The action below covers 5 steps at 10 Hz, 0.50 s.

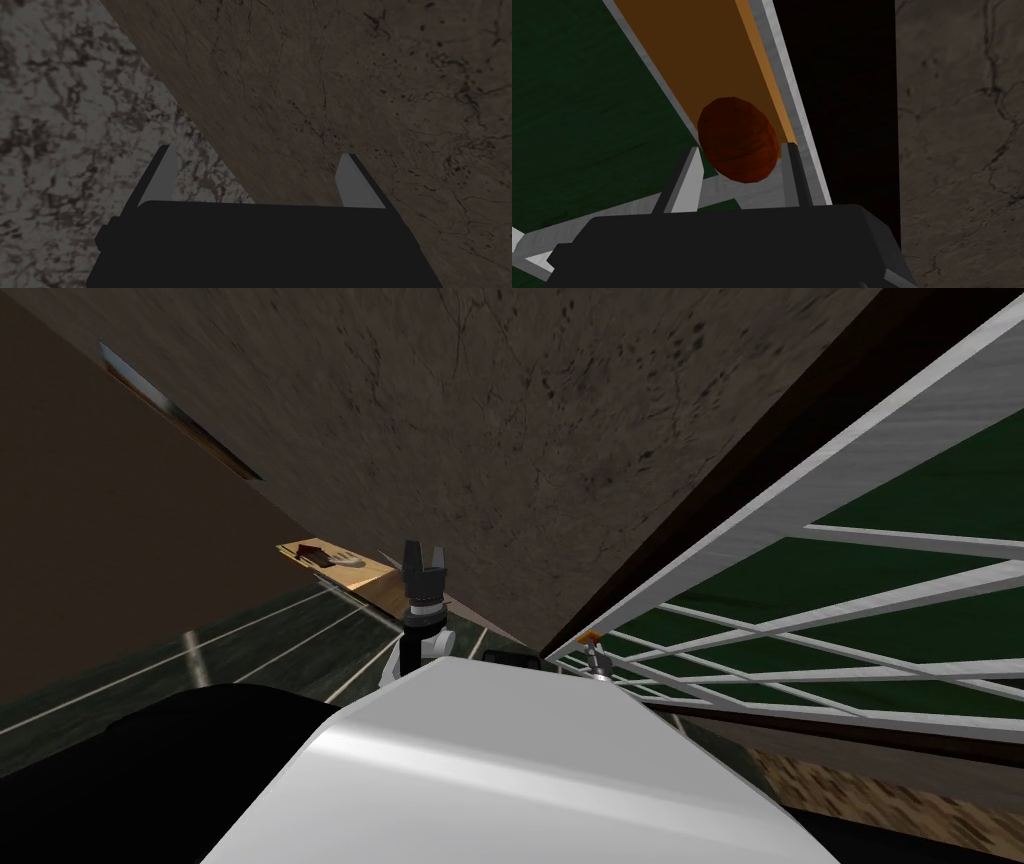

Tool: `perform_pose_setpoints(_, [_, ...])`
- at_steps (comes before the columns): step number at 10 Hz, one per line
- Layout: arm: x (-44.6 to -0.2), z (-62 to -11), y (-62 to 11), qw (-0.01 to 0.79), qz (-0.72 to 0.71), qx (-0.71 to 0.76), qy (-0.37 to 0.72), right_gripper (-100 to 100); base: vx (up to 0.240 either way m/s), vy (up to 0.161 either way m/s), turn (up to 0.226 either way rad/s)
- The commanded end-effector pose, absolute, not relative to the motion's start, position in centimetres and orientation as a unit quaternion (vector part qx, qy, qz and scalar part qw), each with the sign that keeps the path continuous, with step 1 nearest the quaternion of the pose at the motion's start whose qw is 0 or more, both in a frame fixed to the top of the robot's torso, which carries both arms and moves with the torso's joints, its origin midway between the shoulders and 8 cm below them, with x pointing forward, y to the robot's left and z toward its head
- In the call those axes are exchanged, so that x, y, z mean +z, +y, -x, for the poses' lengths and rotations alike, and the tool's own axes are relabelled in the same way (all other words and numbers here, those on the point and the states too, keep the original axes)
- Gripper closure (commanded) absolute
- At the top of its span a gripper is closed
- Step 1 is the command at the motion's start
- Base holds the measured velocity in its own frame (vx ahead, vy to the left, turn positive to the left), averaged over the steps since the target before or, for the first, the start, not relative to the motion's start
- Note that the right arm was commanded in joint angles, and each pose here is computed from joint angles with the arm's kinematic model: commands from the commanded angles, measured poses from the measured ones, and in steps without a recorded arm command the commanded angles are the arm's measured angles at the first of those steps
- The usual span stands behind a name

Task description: Pull the door open

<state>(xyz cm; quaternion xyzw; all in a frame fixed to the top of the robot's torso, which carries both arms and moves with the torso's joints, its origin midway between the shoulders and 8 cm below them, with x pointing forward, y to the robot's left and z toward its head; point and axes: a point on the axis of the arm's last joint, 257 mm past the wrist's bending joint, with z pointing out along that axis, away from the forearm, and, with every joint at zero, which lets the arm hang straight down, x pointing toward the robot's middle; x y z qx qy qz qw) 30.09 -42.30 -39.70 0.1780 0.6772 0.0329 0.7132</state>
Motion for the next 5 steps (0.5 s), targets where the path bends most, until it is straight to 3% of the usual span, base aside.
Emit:
perform_pose_setpoints(1, [-39.85, -30.14, -42.19, 0.711, -0.199, 0.051, 0.672, 100, -0.053, -0.007, 0.094])
perform_pose_setpoints(5, [-39.72, -30.29, -42.9, 0.71, -0.249, 0.087, 0.653, 100, -0.056, -0.011, 0.093])
